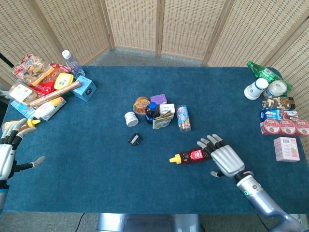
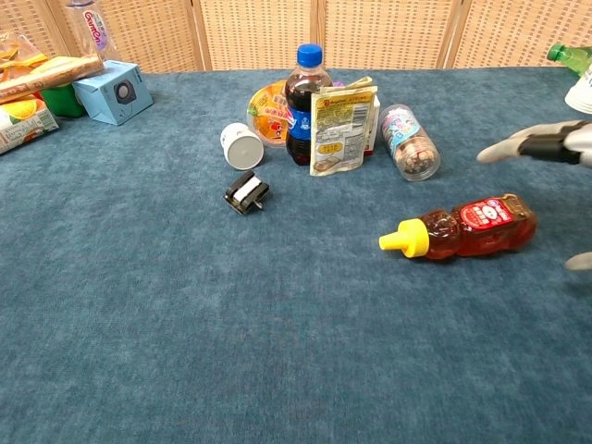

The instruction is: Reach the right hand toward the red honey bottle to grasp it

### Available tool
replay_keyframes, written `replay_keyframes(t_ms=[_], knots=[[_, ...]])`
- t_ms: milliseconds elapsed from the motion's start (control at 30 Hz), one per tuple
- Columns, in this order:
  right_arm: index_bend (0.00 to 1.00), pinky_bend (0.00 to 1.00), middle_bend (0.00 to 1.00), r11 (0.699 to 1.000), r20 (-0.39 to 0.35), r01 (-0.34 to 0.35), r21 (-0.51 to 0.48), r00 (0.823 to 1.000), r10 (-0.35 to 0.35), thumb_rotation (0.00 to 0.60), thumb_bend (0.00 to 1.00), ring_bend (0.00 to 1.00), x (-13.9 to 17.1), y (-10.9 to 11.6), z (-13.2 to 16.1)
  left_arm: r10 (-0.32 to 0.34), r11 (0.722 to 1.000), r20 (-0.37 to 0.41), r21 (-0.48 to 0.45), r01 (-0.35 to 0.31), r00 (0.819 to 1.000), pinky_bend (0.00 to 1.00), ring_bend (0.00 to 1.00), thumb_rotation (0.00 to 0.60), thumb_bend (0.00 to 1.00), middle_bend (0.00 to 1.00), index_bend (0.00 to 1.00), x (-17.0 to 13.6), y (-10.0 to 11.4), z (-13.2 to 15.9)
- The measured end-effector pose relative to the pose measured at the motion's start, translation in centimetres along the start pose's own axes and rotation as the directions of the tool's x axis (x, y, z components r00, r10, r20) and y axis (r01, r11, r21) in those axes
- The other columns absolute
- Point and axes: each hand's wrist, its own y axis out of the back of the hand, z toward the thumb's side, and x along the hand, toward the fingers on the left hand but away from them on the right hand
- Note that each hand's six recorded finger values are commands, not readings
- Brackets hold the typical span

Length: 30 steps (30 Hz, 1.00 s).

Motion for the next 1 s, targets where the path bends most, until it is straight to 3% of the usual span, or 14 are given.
replay_keyframes(t_ms=[433, 667, 933, 1000], knots=[[0.0, 0.01, 0.05, 0.998, -0.035, -0.061, 0.004, 0.997, 0.061, 0.6, 0.12, 0.0, -3.5, -0.9, 1.2, 0.006, 1.0, -0.009, -0.009, -0.006, 1.0, 0.0, 0.0, 0.6, 0.17, 0.0, 0.23, 0.0, 0.2, -0.2], [0.06, 0.11, 0.19, 0.997, -0.047, -0.075, 0.021, 0.996, 0.075, 0.6, 0.11, 0.02, -4.4, -1.6, 1.4, 0.007, 1.0, -0.01, -0.007, -0.007, 1.0, 0.0, 0.0, 0.6, 0.17, 0.0, 0.23, 0.1, 0.1, -0.2], [0.36, 0.41, 0.53, 0.997, -0.059, -0.069, 0.039, 0.996, 0.071, 0.6, 0.1, 0.32, -5.1, -2.0, 1.7, 0.012, 1.0, -0.012, -0.004, -0.012, 1.0, 0.0, 0.0, 0.6, 0.17, 0.0, 0.23, 0.1, 0.2, -0.2], [0.41, 0.45, 0.59, 0.997, -0.06, -0.067, 0.037, 0.996, 0.069, 0.6, 0.11, 0.37, -5.2, -2.0, 1.8, 0.011, 1.0, -0.012, -0.004, -0.012, 1.0, 0.0, 0.0, 0.6, 0.17, 0.0, 0.23, 0.1, 0.1, -0.2]])
